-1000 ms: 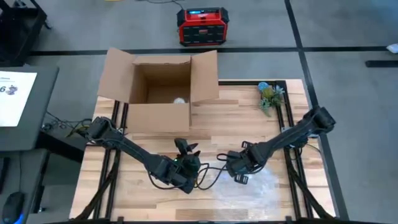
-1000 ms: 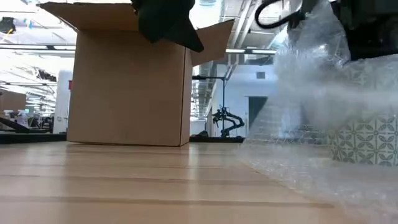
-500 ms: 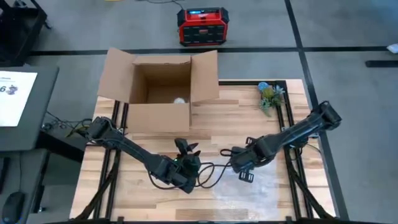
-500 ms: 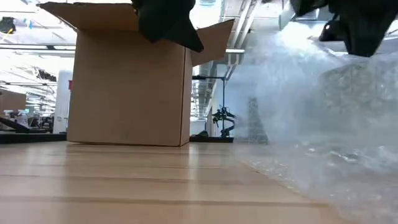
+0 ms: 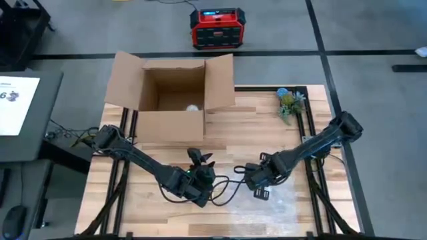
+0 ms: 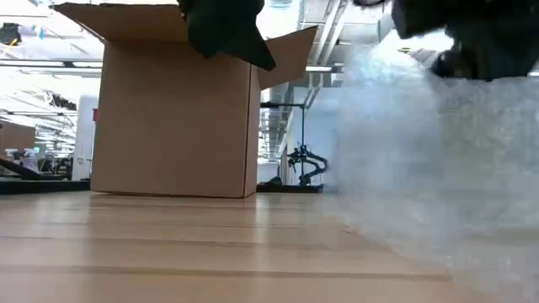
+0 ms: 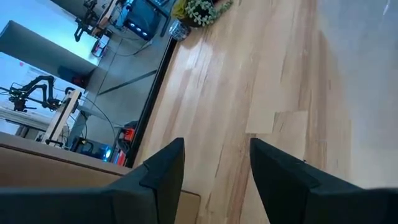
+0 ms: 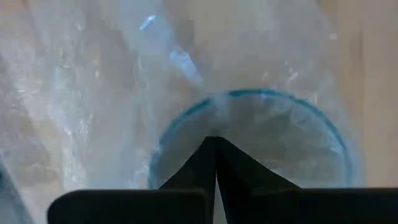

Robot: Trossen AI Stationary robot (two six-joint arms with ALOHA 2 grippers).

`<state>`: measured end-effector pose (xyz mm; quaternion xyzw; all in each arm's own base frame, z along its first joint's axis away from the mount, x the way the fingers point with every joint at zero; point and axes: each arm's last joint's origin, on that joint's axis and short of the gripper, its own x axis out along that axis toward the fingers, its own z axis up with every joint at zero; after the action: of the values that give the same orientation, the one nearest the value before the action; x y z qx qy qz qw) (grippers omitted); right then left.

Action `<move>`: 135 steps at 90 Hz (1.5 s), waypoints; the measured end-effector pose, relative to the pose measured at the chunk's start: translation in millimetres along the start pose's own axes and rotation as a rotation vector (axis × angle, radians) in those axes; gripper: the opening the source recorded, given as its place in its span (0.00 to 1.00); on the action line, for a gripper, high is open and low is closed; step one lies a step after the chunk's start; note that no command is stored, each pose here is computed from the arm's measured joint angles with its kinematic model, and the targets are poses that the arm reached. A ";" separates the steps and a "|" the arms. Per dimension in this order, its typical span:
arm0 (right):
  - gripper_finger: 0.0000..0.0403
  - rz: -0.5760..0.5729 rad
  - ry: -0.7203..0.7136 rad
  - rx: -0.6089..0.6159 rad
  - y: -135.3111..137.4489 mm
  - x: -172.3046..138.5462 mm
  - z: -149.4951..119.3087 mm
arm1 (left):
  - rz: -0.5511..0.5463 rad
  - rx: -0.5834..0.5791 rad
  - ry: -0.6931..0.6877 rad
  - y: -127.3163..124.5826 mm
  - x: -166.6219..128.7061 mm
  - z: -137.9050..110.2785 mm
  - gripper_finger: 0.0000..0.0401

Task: Wrap mug
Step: Wrap the green mug with bubble wrap

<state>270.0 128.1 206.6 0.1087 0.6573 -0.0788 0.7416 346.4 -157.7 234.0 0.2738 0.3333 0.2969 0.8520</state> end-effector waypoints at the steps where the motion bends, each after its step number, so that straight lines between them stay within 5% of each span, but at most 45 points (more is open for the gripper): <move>1: 0.00 -0.002 0.003 0.002 -0.6 2.5 0.2 | 0.000 0.000 0.000 0.0 0.0 0.0 0.40; 19: 0.00 -0.020 0.033 0.002 -5.8 20.1 6.0 | 0.000 0.000 0.000 0.0 0.0 0.0 0.40; 35: 0.00 -0.025 0.033 0.005 -6.6 -1.2 7.9 | -0.042 -0.002 0.010 -1.3 0.0 -0.2 0.40; 53: 0.00 0.003 -0.004 0.005 -7.3 -27.0 7.9 | -0.499 0.004 0.135 -10.6 6.3 -4.4 0.40; 68: 0.00 0.028 -0.032 0.010 -8.8 -39.9 2.9 | -0.686 -0.028 0.209 -18.7 22.9 -22.1 0.40; 101: 0.00 0.097 -0.103 0.064 -8.8 -67.7 -12.4 | -0.968 -0.176 -0.190 -21.5 55.9 -9.6 0.40; 135: 0.00 -0.007 0.015 0.047 0.1 -10.0 4.2 | -0.993 -0.243 -0.348 -16.7 54.3 5.2 0.40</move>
<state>272.8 126.9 217.0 0.1246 0.6611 -0.0960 0.7336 388.3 -132.9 204.2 0.0281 0.2399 -0.1548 0.9580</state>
